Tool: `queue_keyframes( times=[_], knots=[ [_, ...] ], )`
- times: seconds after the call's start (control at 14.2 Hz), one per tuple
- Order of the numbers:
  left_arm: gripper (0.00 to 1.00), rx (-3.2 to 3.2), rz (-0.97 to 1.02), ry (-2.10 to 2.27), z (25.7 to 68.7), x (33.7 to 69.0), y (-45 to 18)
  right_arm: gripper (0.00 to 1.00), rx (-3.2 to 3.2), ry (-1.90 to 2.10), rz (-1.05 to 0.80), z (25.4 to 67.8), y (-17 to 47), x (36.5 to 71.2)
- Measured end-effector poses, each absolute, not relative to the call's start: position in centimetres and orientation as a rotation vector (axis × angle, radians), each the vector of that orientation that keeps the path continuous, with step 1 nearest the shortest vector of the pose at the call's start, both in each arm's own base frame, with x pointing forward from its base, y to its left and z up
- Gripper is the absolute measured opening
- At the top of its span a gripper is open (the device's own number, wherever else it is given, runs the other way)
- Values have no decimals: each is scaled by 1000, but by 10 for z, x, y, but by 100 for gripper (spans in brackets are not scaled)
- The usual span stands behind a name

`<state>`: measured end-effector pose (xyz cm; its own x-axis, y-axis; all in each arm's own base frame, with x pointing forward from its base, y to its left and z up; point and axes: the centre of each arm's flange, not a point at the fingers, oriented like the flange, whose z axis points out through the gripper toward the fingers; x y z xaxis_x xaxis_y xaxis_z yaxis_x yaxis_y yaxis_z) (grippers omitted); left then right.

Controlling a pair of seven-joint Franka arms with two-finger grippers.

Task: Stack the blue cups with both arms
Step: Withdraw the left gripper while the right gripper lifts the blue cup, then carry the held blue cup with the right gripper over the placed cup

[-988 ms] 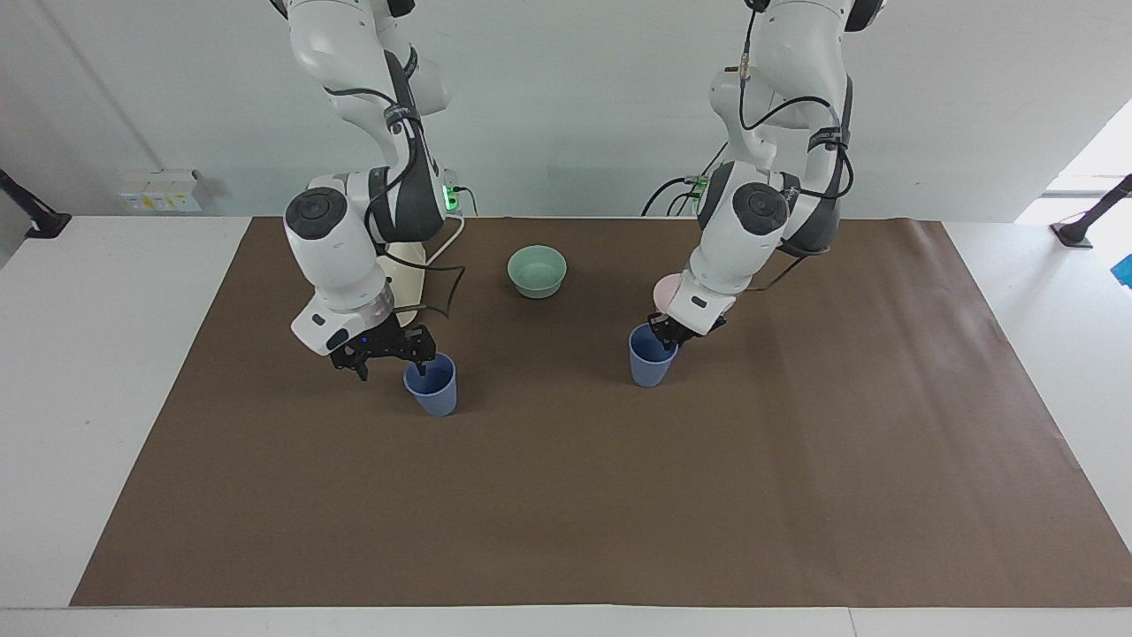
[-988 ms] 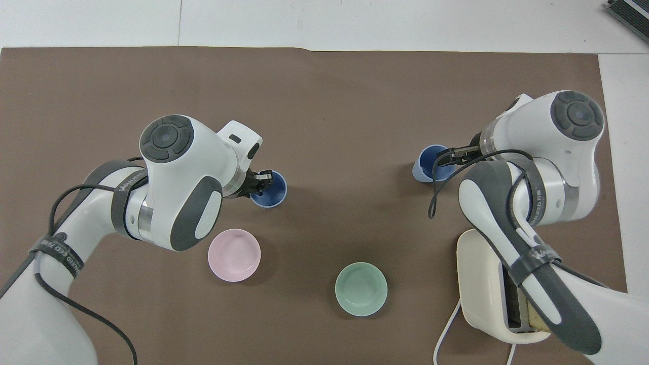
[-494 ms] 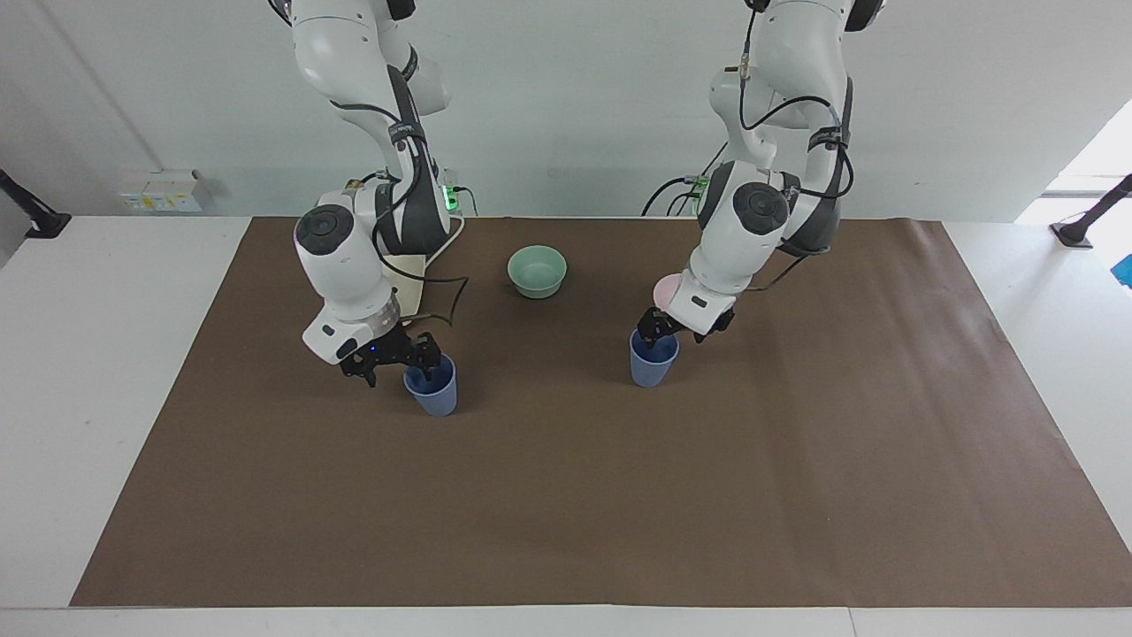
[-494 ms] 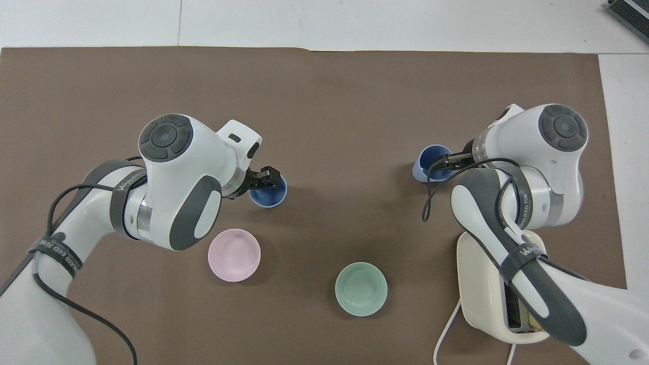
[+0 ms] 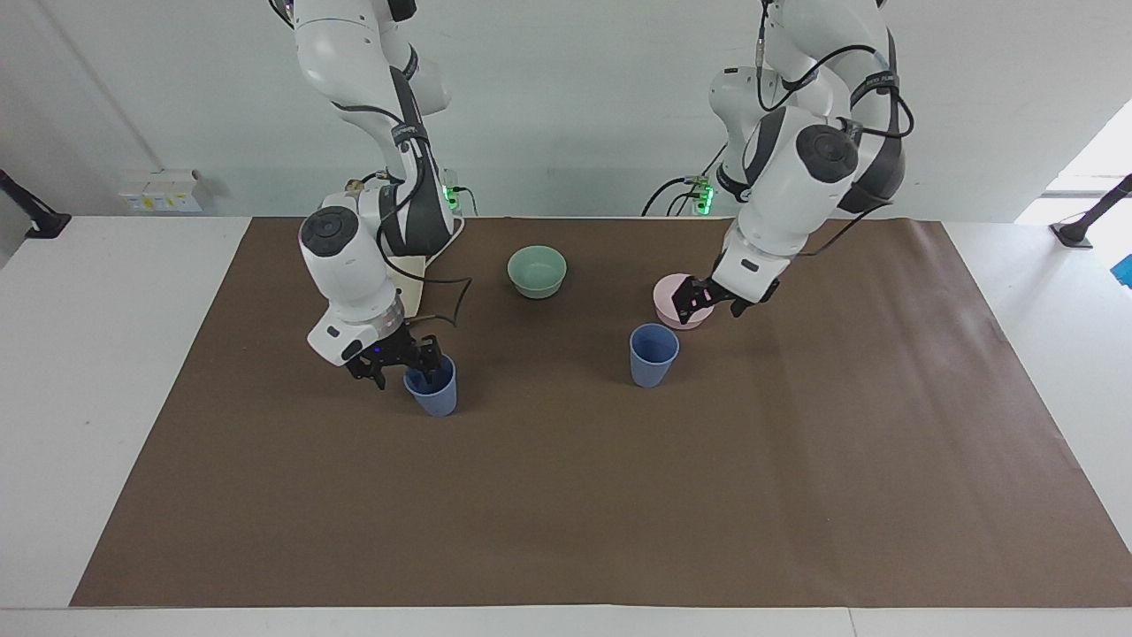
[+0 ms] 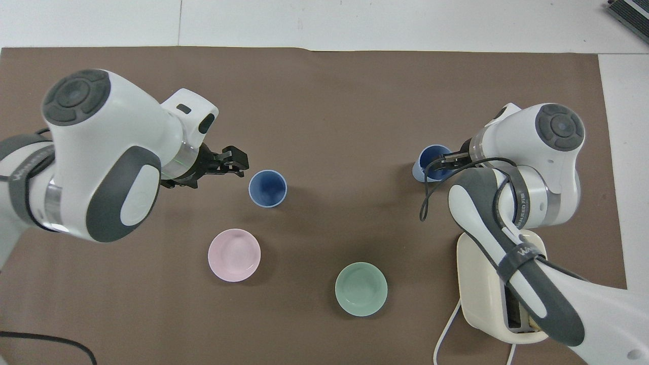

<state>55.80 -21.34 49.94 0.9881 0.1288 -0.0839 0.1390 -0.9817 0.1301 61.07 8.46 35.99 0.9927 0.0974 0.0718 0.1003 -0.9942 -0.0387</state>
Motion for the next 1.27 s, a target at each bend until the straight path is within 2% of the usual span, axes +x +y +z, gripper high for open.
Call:
queue_keyframes(
  times=[0.14,0.21,0.28,0.42,0.49,0.56,0.71,0.85,1.06,1.27],
  knots=[
    [100,3029,-102,174,527,563,-177,80,-3087,-147,-121,364,85,613],
    [100,3040,-100,175,542,566,-160,72,-3084,-144,-123,365,86,613],
    [100,3043,-96,187,558,569,-143,72,-3081,-141,-124,365,86,613],
    [100,3059,-91,215,579,573,-112,55,-3079,-138,-125,365,86,614],
    [100,3082,-90,214,585,574,-99,55,-3078,-138,-125,366,86,614],
    [100,3100,-93,208,591,574,-88,48,-3078,-138,-125,366,86,614],
    [100,3113,-95,209,601,572,-72,23,-3078,-137,-126,366,86,614],
    [100,3115,-82,181,611,568,-62,4,-3074,-131,-137,369,87,615],
    [100,3118,-71,135,626,559,-41,4,-3067,-127,-177,383,91,621],
    [100,3118,-30,96,645,548,-36,4,-3050,-160,-176,414,112,622]
  ],
)
